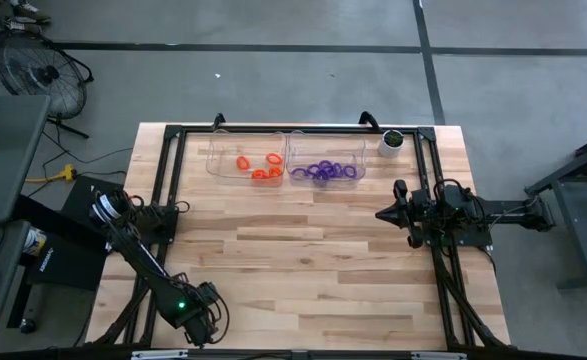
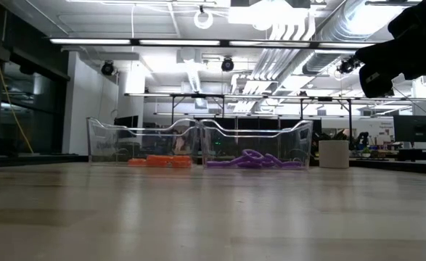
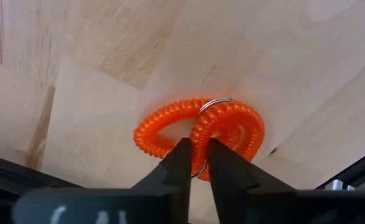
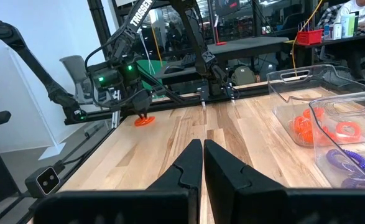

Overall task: Sort spring keychains
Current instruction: Put the orange spring keychain into the left transparent bin

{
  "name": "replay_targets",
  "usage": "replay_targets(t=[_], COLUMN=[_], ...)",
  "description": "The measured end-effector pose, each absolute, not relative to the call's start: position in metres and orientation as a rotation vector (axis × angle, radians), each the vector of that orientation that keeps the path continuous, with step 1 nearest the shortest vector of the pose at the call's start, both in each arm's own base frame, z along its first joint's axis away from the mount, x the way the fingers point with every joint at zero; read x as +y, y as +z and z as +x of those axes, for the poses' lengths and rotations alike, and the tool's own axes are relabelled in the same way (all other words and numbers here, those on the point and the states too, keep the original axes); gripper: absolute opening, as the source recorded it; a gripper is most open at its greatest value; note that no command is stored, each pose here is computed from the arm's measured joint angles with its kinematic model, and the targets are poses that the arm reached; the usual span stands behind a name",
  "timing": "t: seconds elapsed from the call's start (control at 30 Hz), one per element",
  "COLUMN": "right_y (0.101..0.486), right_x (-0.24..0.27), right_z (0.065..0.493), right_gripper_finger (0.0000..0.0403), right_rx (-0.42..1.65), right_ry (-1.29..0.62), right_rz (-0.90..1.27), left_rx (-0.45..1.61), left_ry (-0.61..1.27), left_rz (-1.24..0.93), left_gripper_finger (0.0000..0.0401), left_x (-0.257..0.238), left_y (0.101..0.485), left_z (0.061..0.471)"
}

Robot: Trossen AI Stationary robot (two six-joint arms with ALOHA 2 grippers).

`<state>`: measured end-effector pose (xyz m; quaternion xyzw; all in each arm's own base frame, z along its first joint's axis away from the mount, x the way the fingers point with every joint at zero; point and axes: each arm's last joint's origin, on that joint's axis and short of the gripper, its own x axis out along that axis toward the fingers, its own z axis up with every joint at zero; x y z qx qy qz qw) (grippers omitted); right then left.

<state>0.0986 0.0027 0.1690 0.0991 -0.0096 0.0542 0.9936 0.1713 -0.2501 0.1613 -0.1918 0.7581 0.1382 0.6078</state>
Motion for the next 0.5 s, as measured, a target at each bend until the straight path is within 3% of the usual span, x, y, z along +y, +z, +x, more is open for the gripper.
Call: replay_targets(t=[0.17, 0.5], right_y=[0.169, 0.169], right_x=[0.0026, 0.0027], right_z=[0.0986, 0.0986], right_gripper_finger=[0.0012, 0.0012], right_rx=[-0.019, -0.019], right_ry=[0.108, 0.109], right_rz=[0.199, 0.199], left_rx=[1.766, 1.787], left_ry=[0.319, 0.353], left_rz=[-0.452, -0.484], left_gripper_finger=[0.0008, 0.0002], left_x=[-0.2504, -0.2502], left_y=[0.1614, 0.1616], left_z=[0.1709, 0.1701])
